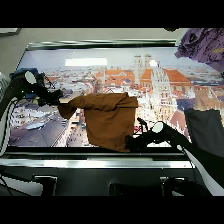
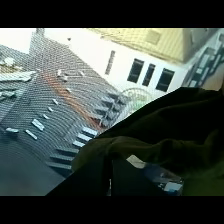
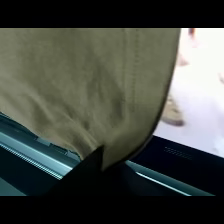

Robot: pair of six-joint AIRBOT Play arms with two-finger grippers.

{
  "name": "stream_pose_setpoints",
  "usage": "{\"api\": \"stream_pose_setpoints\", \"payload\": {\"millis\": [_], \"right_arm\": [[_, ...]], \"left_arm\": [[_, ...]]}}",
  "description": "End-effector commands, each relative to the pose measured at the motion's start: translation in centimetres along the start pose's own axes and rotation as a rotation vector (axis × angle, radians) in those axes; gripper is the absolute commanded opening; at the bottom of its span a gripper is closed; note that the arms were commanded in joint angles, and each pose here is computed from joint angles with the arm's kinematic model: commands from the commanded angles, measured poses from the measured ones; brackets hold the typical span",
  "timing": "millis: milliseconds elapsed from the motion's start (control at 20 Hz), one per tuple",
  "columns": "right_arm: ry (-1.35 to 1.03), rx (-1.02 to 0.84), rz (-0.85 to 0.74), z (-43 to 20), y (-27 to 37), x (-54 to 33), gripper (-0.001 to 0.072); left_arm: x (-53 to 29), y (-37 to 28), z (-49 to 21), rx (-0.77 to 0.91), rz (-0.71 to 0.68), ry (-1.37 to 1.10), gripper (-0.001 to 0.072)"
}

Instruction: Fold the clothes and pants, and hang the long-sleeved shirts on hangers.

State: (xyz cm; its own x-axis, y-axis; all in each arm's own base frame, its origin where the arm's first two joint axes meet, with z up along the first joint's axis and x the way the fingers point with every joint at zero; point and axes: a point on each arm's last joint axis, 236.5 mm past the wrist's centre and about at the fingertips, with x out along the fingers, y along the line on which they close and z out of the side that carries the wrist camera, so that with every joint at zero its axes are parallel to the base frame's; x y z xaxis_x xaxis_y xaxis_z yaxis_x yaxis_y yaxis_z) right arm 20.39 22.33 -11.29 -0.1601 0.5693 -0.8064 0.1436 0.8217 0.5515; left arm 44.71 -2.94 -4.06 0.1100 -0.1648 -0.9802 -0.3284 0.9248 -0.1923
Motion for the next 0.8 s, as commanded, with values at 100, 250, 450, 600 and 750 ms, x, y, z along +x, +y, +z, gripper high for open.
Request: {"api": "stream_pose_setpoints", "payload": {"millis": [100,250,450,600,750], "right_arm": [[-0.197,-0.188,0.023,5.0,5.7,-4.9,0.0029],[-0.480,-0.411,-0.158,11.3,11.1,-16.7,0.0030],[-1.046,-0.463,-0.484,14.8,15.5,-40.1,0.0031],[-1.369,-0.436,-0.580,11.0,17.6,-53.3,0.0031],[-1.633,-0.326,-0.629,5.0,16.7,-62.6,0.0031]], "left_arm": [[-2.1,-0.1,0.9,0.041,-0.010,-0.040,0.0016],[-8.5,0.6,3.4,0.051,-0.015,-0.144,0.0016],[-22.6,2.7,6.6,0.015,-0.030,-0.451,0.0016],[-33.7,5.6,5.1,-0.036,-0.008,-0.715,0.0016],[-43.3,10.3,-0.7,-0.134,0.107,-0.952,0.0016]]}}
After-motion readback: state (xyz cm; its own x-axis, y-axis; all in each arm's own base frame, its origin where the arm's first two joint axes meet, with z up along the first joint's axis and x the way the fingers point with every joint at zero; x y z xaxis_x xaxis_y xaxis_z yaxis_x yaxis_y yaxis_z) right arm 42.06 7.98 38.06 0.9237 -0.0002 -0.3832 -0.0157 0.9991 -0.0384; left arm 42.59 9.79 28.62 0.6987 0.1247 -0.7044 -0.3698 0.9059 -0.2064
